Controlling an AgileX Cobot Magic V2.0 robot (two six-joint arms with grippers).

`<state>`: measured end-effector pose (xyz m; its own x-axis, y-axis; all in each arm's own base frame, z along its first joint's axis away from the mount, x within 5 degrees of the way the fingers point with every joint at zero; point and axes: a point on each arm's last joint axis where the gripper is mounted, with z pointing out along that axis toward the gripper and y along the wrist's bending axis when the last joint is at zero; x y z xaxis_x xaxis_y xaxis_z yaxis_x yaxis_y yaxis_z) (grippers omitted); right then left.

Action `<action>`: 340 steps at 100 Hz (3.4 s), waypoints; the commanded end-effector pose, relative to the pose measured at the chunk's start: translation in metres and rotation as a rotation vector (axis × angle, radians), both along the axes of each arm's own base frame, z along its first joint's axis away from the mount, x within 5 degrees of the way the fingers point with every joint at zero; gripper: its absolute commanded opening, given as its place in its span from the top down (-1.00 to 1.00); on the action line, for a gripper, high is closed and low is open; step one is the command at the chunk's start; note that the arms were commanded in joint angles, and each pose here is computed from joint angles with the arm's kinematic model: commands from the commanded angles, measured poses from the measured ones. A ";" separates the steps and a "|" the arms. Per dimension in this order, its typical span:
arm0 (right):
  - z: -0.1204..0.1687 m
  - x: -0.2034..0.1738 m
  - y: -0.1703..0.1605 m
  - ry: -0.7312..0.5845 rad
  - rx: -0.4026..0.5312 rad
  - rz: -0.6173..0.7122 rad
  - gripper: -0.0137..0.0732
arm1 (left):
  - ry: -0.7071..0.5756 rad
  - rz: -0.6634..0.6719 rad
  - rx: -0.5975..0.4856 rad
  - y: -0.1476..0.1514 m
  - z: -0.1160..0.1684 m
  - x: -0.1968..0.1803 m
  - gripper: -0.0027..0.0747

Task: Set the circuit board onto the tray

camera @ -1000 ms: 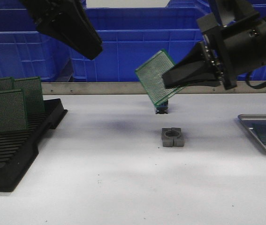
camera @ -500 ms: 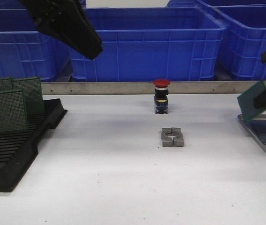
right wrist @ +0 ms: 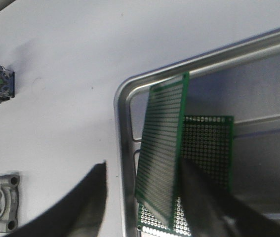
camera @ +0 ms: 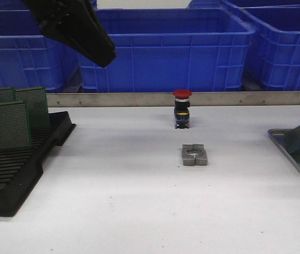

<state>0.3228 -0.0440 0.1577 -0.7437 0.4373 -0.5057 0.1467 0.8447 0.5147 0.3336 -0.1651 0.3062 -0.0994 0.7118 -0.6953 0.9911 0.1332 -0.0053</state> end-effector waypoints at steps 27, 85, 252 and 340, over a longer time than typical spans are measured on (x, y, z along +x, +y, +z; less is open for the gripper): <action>0.027 -0.001 0.000 -0.095 -0.040 0.058 -0.44 | -0.010 0.037 -0.059 0.001 0.030 -0.007 -0.06; 0.106 -0.026 0.033 -0.376 -0.228 0.220 0.82 | 0.125 0.521 -0.014 0.059 0.045 0.005 0.98; 0.117 -0.272 0.054 -1.124 -0.489 0.022 0.82 | -0.809 1.175 -0.652 0.156 -0.005 -0.288 0.98; 0.117 -0.272 0.054 -1.124 -0.489 0.022 0.82 | -0.819 1.188 -0.637 0.157 -0.012 -0.285 0.98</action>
